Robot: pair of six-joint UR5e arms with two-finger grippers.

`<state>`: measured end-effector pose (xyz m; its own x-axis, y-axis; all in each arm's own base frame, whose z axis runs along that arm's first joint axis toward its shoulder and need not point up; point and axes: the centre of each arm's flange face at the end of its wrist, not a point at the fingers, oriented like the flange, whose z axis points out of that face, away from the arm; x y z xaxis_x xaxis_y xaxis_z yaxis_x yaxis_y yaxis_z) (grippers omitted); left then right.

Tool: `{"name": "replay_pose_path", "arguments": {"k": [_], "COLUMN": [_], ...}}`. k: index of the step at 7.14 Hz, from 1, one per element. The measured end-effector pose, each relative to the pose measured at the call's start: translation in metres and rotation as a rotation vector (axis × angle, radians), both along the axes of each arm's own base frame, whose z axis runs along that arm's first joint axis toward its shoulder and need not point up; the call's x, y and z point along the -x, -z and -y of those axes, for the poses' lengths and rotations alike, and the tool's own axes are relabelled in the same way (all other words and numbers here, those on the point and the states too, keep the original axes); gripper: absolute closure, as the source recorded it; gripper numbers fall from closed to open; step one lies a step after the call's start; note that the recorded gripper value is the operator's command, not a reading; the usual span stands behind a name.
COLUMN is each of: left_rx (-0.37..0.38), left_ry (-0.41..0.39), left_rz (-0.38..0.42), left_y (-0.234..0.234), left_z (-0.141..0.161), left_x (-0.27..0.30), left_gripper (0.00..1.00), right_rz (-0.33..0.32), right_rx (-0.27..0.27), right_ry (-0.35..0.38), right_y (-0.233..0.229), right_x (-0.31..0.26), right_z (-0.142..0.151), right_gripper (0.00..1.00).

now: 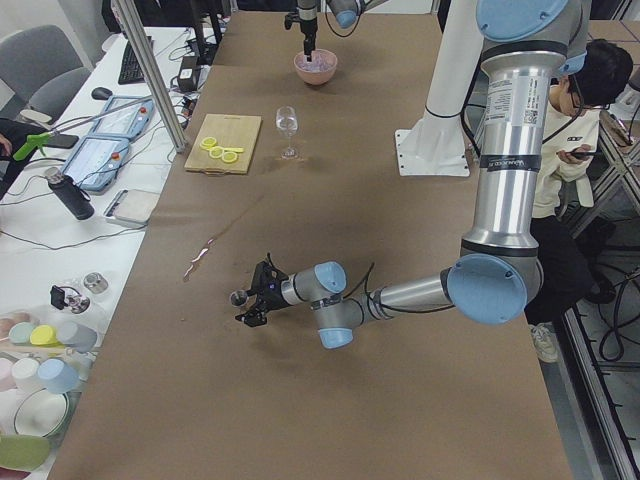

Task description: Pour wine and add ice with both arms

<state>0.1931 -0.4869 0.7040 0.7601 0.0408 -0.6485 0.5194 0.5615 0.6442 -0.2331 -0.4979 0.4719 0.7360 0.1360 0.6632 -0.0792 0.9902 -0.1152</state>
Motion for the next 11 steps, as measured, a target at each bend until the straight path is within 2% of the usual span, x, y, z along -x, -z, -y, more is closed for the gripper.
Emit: {"name": "replay_pose_path", "arguments": {"k": [4, 6, 7, 8, 11], "left_rx": [0.0, -0.005, -0.007, -0.009, -0.033], "left_ry": [-0.002, -0.003, -0.003, -0.003, -0.005], "left_rz": [0.0, -0.003, -0.004, -0.006, -0.028], "left_y": [-0.001, -0.005, -0.008, -0.009, 0.005], "left_z": [0.0, -0.003, -0.004, -0.005, -0.002], "left_x": [-0.001, 0.001, 0.002, 0.003, 0.0], "left_gripper": [0.71, 0.82, 0.96, 1.0, 1.0], "right_rz": [0.012, 0.017, 0.018, 0.019, 0.022], "right_rx": [-0.024, -0.024, -0.025, -0.028, -0.034], "right_ry": [0.002, -0.003, -0.001, 0.003, 0.008], "right_y": [-0.023, -0.022, -0.021, -0.021, -0.017], "right_x": [0.019, 0.022, 0.023, 0.025, 0.027], "right_z": [0.013, 0.015, 0.015, 0.015, 0.016], "right_gripper": [0.03, 0.2, 0.29, 0.41, 0.66]}}
